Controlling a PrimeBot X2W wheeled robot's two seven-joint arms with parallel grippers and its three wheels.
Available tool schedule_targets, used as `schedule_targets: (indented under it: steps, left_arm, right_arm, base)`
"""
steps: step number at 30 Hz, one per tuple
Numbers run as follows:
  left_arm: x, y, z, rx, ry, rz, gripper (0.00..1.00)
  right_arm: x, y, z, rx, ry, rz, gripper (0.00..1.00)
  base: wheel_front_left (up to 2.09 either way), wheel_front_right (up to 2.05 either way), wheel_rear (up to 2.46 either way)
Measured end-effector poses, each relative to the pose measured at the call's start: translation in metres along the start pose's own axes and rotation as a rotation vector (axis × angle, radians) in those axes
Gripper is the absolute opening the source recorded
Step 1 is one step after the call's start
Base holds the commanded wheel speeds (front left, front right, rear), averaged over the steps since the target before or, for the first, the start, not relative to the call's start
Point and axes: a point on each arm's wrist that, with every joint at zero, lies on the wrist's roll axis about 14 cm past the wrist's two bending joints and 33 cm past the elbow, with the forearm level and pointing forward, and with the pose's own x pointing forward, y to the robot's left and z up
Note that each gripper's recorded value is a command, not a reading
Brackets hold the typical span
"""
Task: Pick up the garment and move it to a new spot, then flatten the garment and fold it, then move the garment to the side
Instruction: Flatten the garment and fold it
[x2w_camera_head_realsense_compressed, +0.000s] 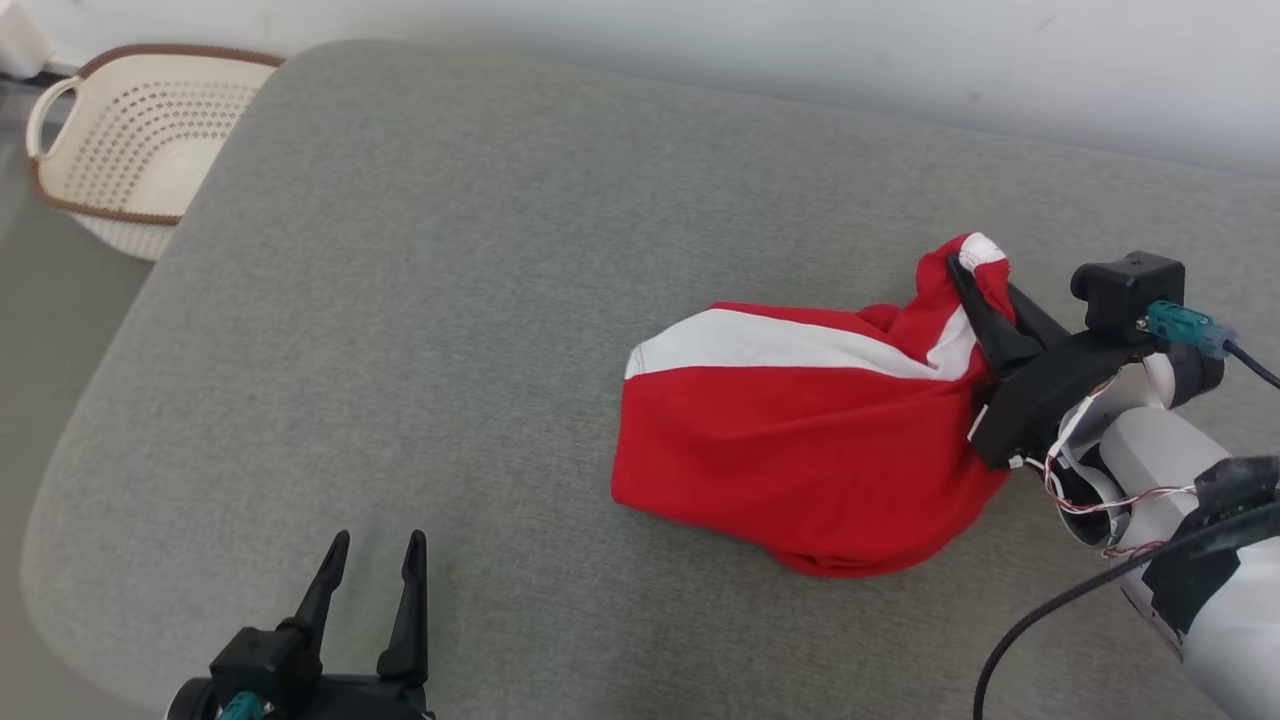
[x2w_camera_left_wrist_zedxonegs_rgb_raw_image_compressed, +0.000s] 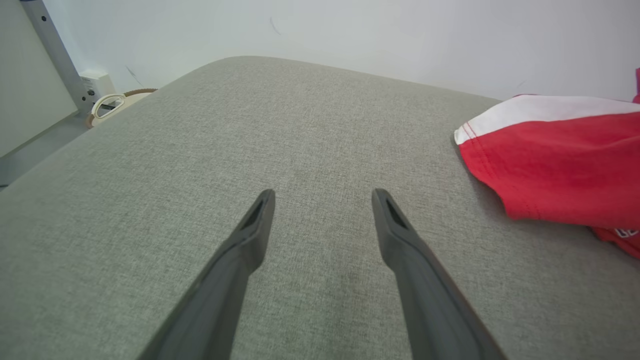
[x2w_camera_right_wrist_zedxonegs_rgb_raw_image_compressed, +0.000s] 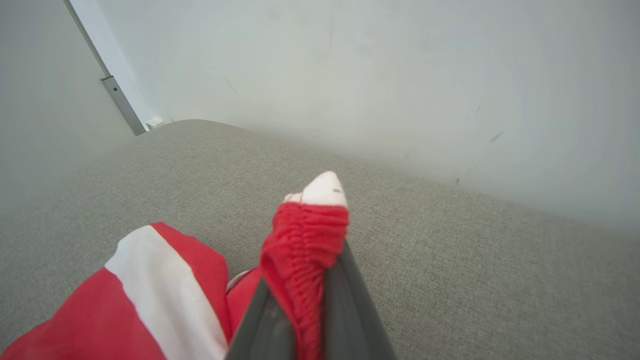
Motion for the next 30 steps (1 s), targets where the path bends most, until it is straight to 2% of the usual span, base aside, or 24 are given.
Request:
schedule_targets:
  steps: [5, 8, 10, 16, 22, 23, 24, 25, 30]
  left_arm:
    - [0.012, -0.024, 0.008, -0.009, -0.03, -0.075, 1.0]
    - [0.017, -0.044, 0.01, -0.021, -0.038, -0.132, 1.0]
    - [0.022, -0.057, 0.014, -0.028, -0.051, -0.168, 1.0]
    - [0.028, -0.094, 0.014, -0.045, -0.054, -0.264, 1.0]
    - [0.029, -0.121, 0.011, -0.055, -0.045, -0.341, 1.0]
    - [0.03, -0.124, 0.011, -0.05, -0.047, -0.351, 1.0]
    - [0.03, -0.127, 0.012, -0.05, -0.049, -0.361, 1.0]
    - [0.031, -0.132, 0.014, -0.05, -0.054, -0.376, 1.0]
    - [0.034, -0.145, 0.021, -0.044, -0.076, -0.417, 1.0]
  right_arm:
    - [-0.024, -0.007, 0.026, -0.069, -0.082, -0.004, 0.0]
    - [-0.045, -0.013, 0.054, -0.09, -0.171, -0.025, 0.0]
    - [-0.064, -0.017, 0.057, -0.097, -0.199, -0.05, 0.0]
    - [-0.125, -0.018, 0.018, -0.049, -0.159, -0.141, 0.0]
    - [-0.172, -0.014, -0.041, 0.076, -0.05, -0.262, 0.0]
    - [-0.179, -0.016, -0.05, 0.097, -0.032, -0.288, 0.25]
    - [-0.185, -0.018, -0.058, 0.116, -0.017, -0.311, 0.69]
    - [-0.188, -0.019, -0.06, 0.129, -0.018, -0.332, 1.0]
    - [-0.202, -0.043, -0.049, 0.134, -0.072, -0.444, 1.0]
  base:
    - [0.0, 0.0, 0.0]
    - [0.0, 0.0, 0.0]
    - [0.0, 0.0, 0.0]
    - [0.0, 0.0, 0.0]
    - [0.0, 0.0, 0.0]
    - [0.0, 0.0, 0.0]
    - [0.0, 0.0, 0.0]
    - [0.0, 0.0, 0.0]
    - [0.0, 0.0, 0.0]
